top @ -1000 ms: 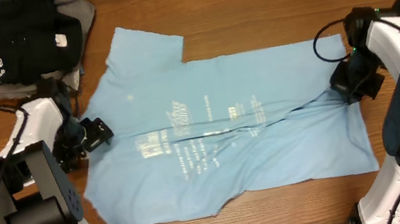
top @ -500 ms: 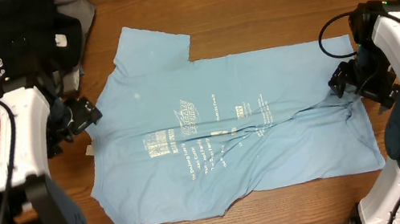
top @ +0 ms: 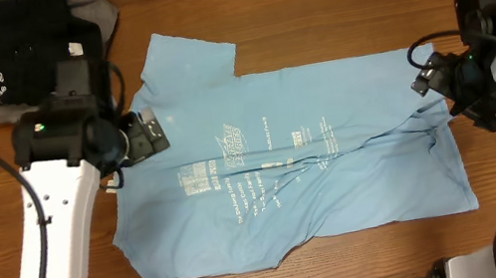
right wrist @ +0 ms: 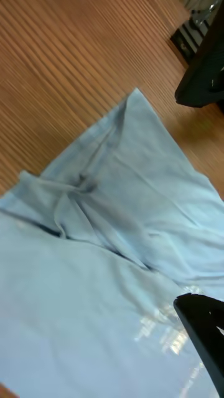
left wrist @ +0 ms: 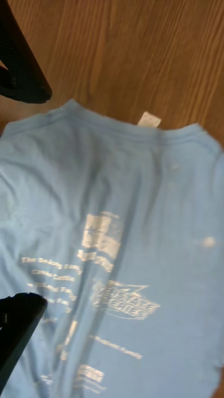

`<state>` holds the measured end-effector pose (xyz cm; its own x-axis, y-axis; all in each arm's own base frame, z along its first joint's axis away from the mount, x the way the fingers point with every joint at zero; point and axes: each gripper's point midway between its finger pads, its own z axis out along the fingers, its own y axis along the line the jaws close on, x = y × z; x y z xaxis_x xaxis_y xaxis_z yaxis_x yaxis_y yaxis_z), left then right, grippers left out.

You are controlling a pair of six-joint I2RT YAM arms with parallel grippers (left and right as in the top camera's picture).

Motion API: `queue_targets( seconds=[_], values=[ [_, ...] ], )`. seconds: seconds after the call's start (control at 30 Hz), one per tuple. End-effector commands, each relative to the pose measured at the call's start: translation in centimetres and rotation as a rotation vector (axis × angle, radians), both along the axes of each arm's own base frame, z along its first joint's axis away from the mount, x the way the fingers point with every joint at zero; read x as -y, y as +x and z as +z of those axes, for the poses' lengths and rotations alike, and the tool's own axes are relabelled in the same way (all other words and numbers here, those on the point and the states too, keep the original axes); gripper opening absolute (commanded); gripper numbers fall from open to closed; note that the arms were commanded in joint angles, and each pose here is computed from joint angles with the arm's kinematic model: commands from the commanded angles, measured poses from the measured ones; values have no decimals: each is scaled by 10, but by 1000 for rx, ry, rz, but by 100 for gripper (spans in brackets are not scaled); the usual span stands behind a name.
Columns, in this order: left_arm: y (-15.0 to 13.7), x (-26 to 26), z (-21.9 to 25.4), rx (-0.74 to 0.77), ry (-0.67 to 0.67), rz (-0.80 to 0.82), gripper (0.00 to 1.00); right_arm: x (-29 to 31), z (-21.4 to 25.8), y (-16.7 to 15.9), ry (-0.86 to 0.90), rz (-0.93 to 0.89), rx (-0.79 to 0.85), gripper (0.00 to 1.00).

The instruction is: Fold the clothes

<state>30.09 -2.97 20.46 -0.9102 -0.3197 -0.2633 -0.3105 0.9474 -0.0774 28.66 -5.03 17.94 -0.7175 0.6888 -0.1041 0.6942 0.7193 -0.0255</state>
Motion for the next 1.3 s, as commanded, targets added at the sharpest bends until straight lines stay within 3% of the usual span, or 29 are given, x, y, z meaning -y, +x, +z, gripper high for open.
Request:
queue_targets(
  seconds=[0.0, 0.3, 0.67, 1.0, 1.27],
  values=[
    [-18, 20, -21, -93, -20, -66, 100, -15, 5, 2, 18, 42, 12, 100],
    [-71, 75, -79, -266, -28, -265, 100, -47, -9, 15, 54, 132, 47, 100],
    [-128, 153, -103, -306, -24, -505, 100, -44, -3, 52, 40, 129, 201, 100],
    [-161, 158, -146, -436, 49, -541, 100, -18, 0, 58, 28, 61, 232, 100],
    [-178, 164, -177, -540, 27, -578, 100, -7, -2, 57, 24, 47, 225, 100]
  ],
)
